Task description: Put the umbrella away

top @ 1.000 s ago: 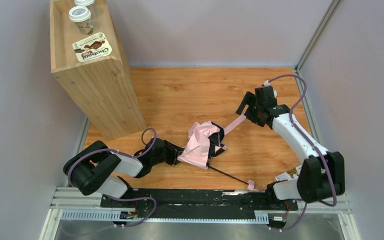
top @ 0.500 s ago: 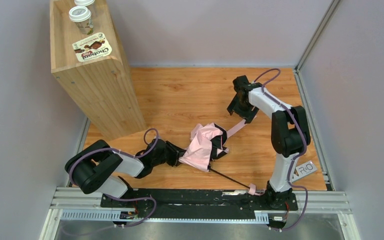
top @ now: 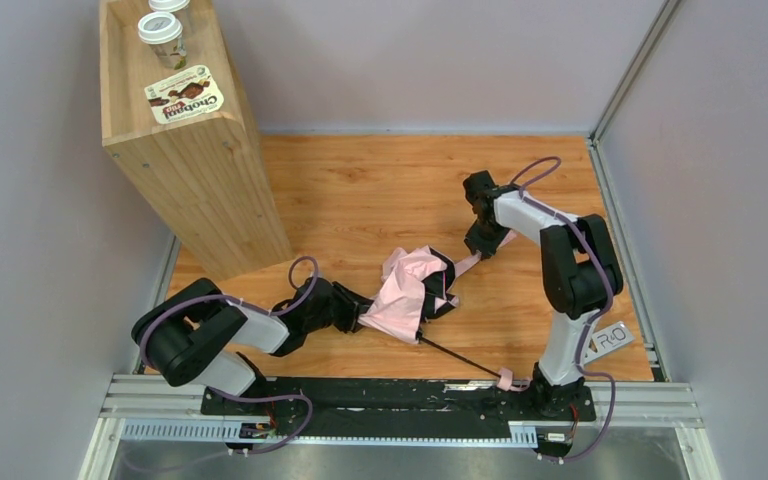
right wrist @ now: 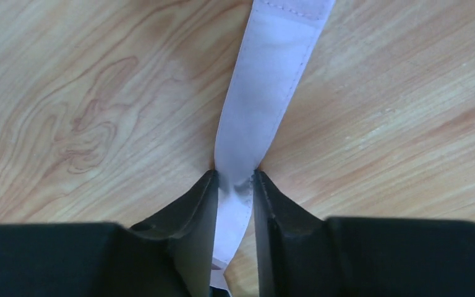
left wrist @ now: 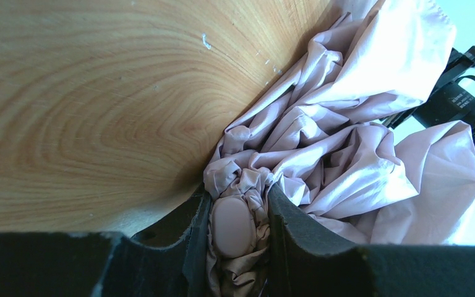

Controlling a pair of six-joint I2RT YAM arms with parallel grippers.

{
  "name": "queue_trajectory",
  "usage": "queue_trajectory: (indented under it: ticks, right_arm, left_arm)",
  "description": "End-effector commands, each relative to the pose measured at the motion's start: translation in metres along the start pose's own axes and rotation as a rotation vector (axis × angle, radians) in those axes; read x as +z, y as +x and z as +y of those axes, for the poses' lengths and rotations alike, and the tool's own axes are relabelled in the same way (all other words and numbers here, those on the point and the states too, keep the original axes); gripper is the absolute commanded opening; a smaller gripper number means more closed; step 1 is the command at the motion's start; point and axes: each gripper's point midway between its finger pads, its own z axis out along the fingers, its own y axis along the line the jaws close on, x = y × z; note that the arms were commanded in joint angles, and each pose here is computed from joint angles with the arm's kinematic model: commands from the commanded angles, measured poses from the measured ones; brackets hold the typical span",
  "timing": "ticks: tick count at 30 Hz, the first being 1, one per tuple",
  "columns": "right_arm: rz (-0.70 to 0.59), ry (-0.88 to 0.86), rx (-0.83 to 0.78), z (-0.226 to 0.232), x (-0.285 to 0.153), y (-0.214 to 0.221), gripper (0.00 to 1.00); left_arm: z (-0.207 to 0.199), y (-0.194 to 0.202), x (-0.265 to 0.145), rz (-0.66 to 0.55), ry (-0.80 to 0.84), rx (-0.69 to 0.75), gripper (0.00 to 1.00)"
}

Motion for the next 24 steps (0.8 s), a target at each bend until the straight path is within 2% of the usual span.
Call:
queue_trajectory:
  ticks: [1, 4, 8, 13, 20, 24]
  right_arm:
    - [-0.089, -0.041, -0.001, 0.028, 0.014, -0.005, 0.21]
    - [-0.106, -0.055, -0.042, 0.05, 0.014, -0.008, 0.0]
    - [-0.191, -0.193, -0.175, 0.104, 0.009, -0.023, 0.0]
    - [-0.381, -0.297, -0.313, 0.163, -0.01, -0.055, 0.0]
    - [-0.45, -0.319, -0.365, 0.186, -0.003, -0.069, 0.0]
    - [-0.422, -0.311, -0.447, 0.189, -0.014, -0.069, 0.0]
  left_arm:
    - [0.034, 0.005, -0.001, 0.024, -0.114, 0.031, 0.0]
    - [0.034, 0.003, -0.001, 0.014, -0.113, 0.027, 0.0]
    - [0.033, 0.004, 0.002, 0.021, -0.117, 0.028, 0.0]
    - [0.04, 0.006, 0.007, 0.034, -0.143, 0.02, 0.0]
    - [0.039, 0.006, 0.011, 0.031, -0.138, 0.0, 0.0]
    - [0.039, 0.004, 0.011, 0.02, -0.145, -0.065, 0.0]
